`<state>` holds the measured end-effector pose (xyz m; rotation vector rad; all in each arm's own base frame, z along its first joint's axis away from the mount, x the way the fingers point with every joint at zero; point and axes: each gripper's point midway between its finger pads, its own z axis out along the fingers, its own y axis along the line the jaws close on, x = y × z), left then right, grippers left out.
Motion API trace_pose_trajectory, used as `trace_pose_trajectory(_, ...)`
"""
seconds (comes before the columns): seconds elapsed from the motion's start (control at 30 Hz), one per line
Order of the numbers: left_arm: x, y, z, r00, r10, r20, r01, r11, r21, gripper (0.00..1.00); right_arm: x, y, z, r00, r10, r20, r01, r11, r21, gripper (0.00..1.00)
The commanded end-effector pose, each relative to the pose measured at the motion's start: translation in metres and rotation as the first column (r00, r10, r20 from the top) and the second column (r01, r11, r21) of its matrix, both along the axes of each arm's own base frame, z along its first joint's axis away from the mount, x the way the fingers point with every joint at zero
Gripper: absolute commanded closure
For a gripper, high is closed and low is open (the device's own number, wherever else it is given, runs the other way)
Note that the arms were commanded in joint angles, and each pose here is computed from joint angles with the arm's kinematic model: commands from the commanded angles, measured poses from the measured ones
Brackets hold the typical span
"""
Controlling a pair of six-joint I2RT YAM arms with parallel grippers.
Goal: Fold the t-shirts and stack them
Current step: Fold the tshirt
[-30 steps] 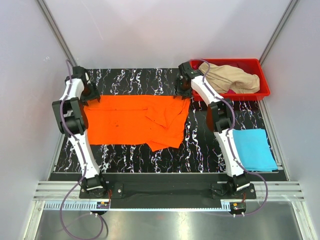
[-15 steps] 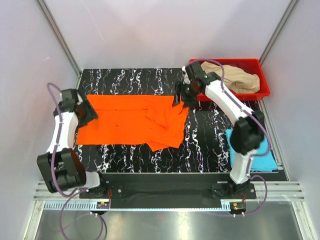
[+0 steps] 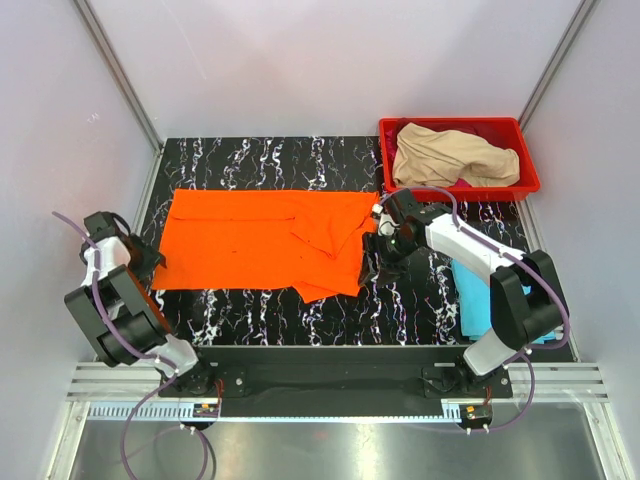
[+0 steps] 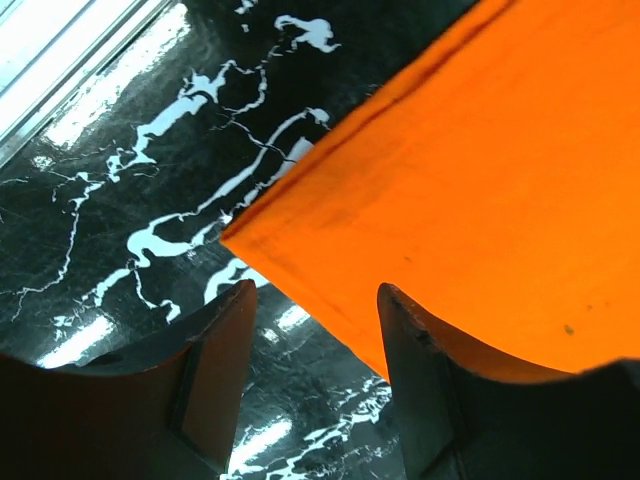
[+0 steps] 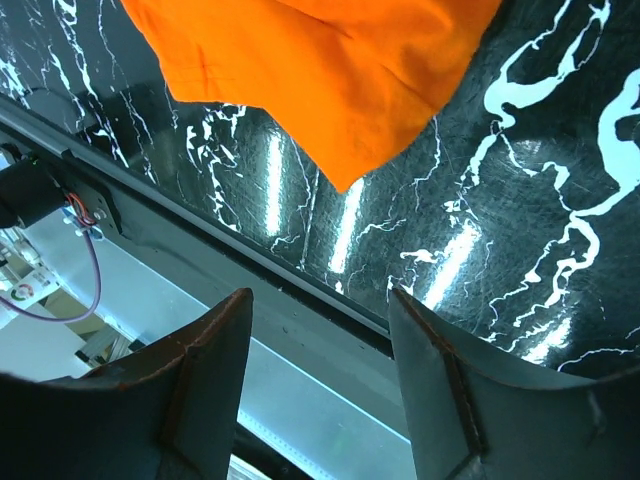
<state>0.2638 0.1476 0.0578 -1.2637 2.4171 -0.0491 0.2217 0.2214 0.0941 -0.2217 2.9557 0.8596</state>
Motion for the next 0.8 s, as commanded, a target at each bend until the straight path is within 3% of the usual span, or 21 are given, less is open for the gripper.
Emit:
trace_pose_trajectory(0.0,0.005,0.023,0.003,0.999,0.010,0.037,-0.014,0.996,0.092,0.45,0.010,0.011,0.023,0.994,0.032,0.101,-0.040,0.995,0.086,0.36)
trace_pose_trajectory(0.1,0.003,0.029,-0.005,1.000,0.015,0.011,-0.016,0.995,0.099,0.49,0.015,0.012,0.024,0.993,0.027,0.111,-0.037,0.996,0.083,0.36)
trace_pose_trajectory(0.27,0.002,0.036,-0.022,1.000,0.025,-0.017,-0.023,0.994,0.109,0.46,0.015,0.014,0.020,0.995,0.020,0.095,-0.029,0.995,0.095,0.36)
trace_pose_trajectory(0.43,-0.008,0.029,-0.040,0.999,0.035,-0.037,-0.032,0.995,0.089,0.55,0.013,0.017,0.018,0.998,0.007,0.070,-0.015,0.994,0.112,0.36)
trace_pose_trajectory(0.77,-0.016,0.029,-0.055,0.996,0.042,-0.081,-0.035,0.996,0.084,0.51,0.011,0.016,0.001,0.999,-0.027,0.018,0.025,0.995,0.096,0.36)
